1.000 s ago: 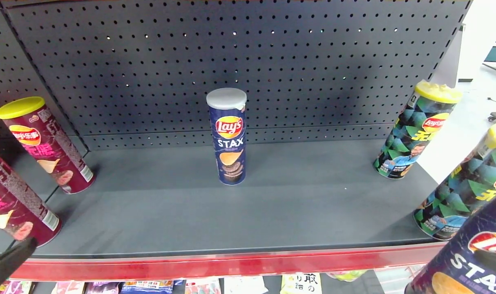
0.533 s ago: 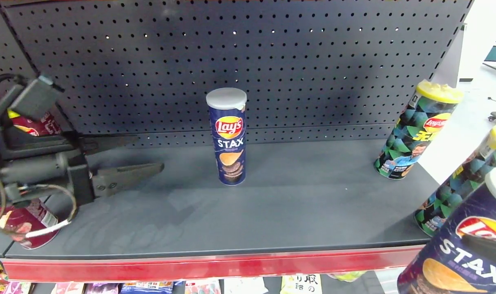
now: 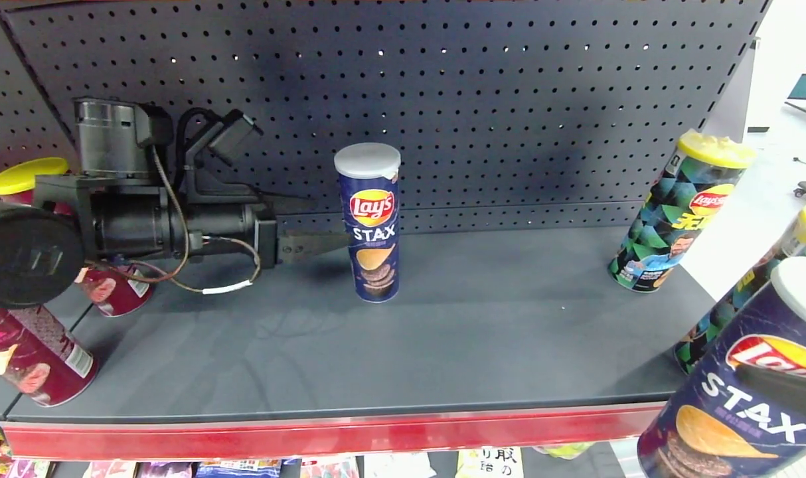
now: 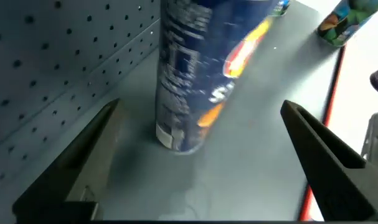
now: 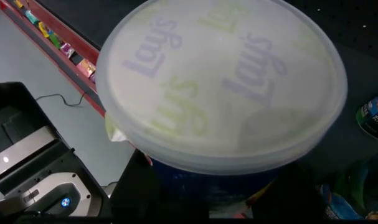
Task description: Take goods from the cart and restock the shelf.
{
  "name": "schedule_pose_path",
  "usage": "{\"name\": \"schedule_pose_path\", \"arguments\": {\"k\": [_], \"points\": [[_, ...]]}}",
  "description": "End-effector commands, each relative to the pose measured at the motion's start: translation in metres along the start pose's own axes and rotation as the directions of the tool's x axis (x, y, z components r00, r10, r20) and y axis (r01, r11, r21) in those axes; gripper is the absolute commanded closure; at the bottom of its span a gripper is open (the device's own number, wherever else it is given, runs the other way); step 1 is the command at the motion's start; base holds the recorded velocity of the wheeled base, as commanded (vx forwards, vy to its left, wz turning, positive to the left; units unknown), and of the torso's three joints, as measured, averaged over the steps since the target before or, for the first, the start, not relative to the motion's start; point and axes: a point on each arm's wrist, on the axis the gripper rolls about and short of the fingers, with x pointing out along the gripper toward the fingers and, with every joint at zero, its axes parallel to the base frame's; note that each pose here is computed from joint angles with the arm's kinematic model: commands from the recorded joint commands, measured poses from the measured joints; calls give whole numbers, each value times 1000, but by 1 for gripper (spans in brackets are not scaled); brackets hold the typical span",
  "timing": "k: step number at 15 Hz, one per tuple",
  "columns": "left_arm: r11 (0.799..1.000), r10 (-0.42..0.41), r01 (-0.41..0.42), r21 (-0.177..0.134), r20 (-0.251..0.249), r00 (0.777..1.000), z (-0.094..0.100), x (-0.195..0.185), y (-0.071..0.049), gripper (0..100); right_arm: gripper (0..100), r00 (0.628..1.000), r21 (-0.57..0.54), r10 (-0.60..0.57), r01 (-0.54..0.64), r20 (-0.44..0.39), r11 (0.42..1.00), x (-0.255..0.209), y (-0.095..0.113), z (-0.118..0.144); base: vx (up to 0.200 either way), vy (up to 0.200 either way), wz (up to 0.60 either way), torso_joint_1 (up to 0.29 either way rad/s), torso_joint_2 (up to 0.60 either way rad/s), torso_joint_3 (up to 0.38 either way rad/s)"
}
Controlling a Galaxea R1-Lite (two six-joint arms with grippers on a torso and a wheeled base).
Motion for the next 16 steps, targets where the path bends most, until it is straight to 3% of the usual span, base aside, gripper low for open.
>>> {"name": "schedule_pose_path", "arguments": {"k": [1,5,11,16], "points": [[1000,-24,24,8,-3,1000,-3,32,17,0,100,1000,3,-4,4,-3,1000,1,-1,0,0,0,0,0,0,0],[999,-39,38,37,30,999,9,49,23,0,100,1000,5,-5,5,-9,1000,2,-1,0,0,0,0,0,0,0],[995,-92,91,46,25,995,11,61,7,0,100,1000,20,-5,5,-12,1000,6,-3,2,0,0,0,0,0,0],[997,-57,56,59,20,998,15,69,-4,0,100,1000,21,-8,8,-11,1000,6,-3,2,0,0,0,0,0,0]]}}
